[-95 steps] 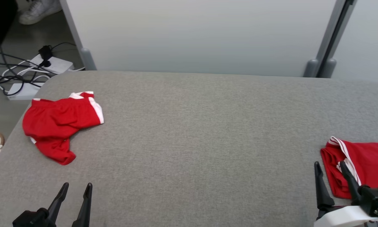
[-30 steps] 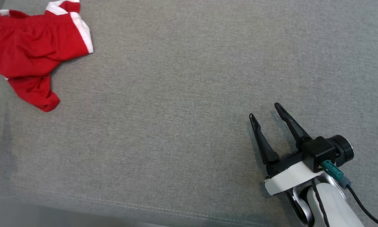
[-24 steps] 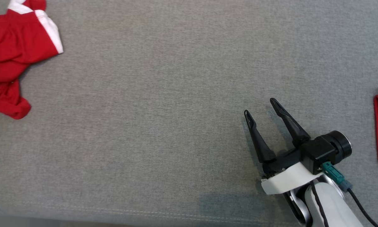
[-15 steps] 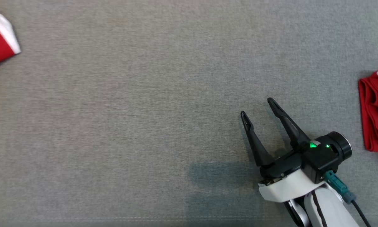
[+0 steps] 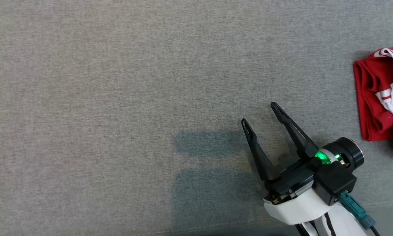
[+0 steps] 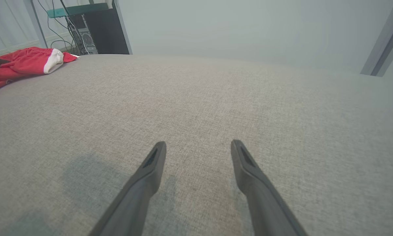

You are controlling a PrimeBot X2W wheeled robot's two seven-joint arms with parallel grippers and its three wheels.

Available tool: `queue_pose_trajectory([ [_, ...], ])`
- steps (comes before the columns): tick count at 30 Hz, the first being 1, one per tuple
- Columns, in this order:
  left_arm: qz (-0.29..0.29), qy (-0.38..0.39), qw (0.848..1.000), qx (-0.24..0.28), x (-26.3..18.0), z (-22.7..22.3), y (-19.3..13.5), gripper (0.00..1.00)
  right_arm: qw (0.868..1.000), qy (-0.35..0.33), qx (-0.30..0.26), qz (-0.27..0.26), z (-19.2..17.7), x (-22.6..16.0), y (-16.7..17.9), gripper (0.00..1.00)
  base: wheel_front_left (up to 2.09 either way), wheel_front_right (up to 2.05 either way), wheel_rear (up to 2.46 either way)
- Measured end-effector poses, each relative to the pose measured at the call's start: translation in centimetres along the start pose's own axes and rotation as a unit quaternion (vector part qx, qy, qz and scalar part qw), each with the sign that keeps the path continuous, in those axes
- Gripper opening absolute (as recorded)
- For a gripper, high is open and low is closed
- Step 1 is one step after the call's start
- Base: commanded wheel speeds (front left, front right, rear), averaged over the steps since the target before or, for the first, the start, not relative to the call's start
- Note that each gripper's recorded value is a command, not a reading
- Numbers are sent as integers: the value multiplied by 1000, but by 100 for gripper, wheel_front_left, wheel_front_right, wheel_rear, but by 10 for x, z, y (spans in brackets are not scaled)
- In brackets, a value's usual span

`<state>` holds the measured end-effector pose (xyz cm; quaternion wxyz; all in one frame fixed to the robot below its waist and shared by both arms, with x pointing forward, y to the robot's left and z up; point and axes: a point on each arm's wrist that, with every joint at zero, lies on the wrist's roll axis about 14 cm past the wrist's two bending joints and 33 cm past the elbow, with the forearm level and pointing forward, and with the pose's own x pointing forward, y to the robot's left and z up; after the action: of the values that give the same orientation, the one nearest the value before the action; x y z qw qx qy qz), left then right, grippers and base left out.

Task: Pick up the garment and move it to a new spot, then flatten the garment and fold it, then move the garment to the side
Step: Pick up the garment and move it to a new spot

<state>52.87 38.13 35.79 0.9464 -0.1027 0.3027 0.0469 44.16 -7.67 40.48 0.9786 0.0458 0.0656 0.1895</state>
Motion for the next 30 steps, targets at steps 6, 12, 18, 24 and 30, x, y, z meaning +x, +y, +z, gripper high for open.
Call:
queue_pose_trajectory([
  [6,-7,6,1000,3,0,-1,-6,0,1000,-4,-2,-11,6,-8,-3,100,0,0,0],
  [12,-33,-22,999,24,-13,15,-22,0,1000,-22,-7,-21,22,-14,-8,100,0,0,0],
  [18,-82,-45,994,58,-35,27,-53,0,999,-35,-7,-33,36,-22,-12,100,0,0,0],
  [24,-159,-100,979,73,-54,53,-109,0,998,-50,-6,-43,50,-31,-14,100,0,0,0],
  [30,-274,-148,947,82,-76,59,-200,0,996,-59,-8,-66,60,-47,-23,100,0,0,0],
])
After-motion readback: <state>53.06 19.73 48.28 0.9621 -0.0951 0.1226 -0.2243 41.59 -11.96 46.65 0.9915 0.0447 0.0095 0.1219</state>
